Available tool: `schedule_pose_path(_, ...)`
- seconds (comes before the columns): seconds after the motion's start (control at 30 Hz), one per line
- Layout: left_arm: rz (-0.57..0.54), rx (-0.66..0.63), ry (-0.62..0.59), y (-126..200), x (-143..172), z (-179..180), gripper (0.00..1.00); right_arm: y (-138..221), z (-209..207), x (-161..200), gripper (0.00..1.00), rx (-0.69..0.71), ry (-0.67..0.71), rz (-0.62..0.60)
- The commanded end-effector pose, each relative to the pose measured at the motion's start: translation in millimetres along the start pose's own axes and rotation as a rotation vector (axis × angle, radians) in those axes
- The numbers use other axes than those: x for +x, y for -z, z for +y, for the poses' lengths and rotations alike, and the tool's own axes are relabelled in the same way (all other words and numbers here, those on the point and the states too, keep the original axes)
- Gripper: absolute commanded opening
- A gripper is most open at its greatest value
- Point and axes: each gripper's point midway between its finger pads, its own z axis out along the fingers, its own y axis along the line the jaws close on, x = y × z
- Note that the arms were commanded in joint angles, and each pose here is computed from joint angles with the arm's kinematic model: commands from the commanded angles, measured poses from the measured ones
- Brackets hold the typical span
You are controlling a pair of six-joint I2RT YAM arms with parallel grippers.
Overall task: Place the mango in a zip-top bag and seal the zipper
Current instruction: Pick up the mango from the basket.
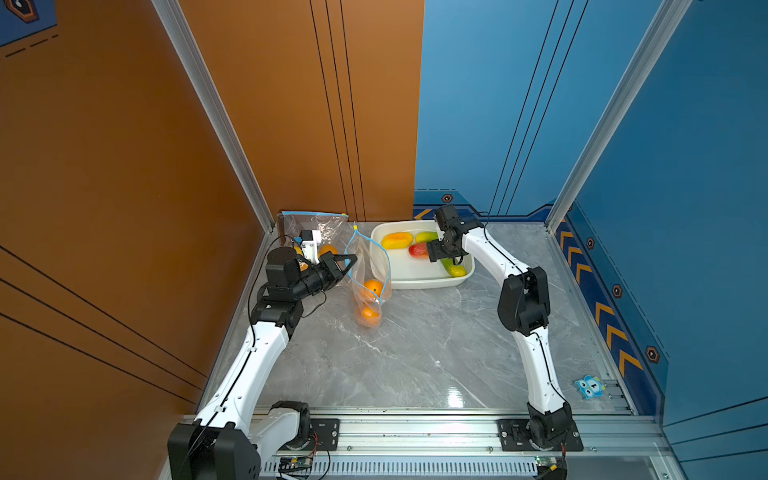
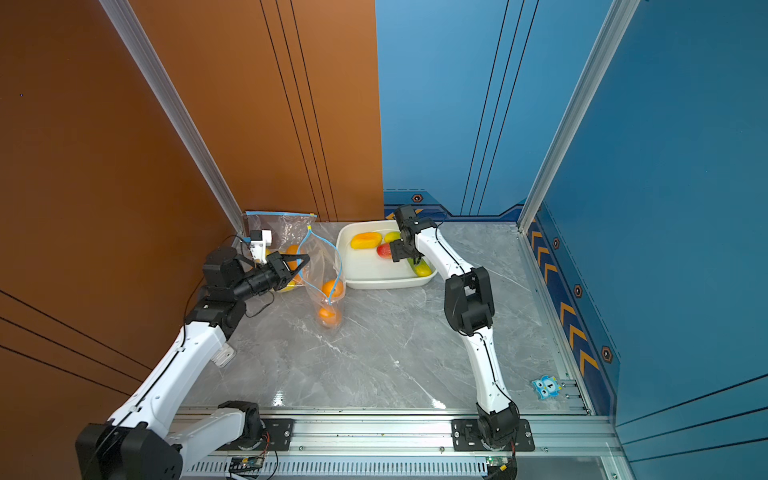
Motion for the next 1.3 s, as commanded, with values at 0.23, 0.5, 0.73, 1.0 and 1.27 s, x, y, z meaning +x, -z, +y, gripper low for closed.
schedule_pose_path(0.23, -0.023, 0.029, -0.064, -1.4, -8.7, -12.6, 0.0, -20.7, -42.3, 34.9, 0.87, 0.134, 0.033, 0.165)
schedule_pose_path(0.5, -0.034, 0.04, -0.075, 0.5, -12.6, -19.8, 0.0, -41.1, -29.1, 43.4, 0.6, 0.059, 0.026, 0.207)
schedule_pose_path(0.73, -0.038, 0.04, -0.075, 1.6, -12.6, -20.4, 0.0, -0.7, -17.2, -1.2, 0.35, 0.026, -0.007, 0.054)
schedule_pose_path(1.0, -0.043, 0.043, -0.067, 2.5, -15.3, -22.5, 0.0, 206.4, 84.3, -60.1, 0.31, -0.308, -0.021, -0.464)
schedule_pose_path(1.27, -0.043, 0.04, -0.07, 0.6, -19.6, -20.5, 0.0, 396.5, 187.4, -38.1, 0.34, -0.831, 0.045, -1.01)
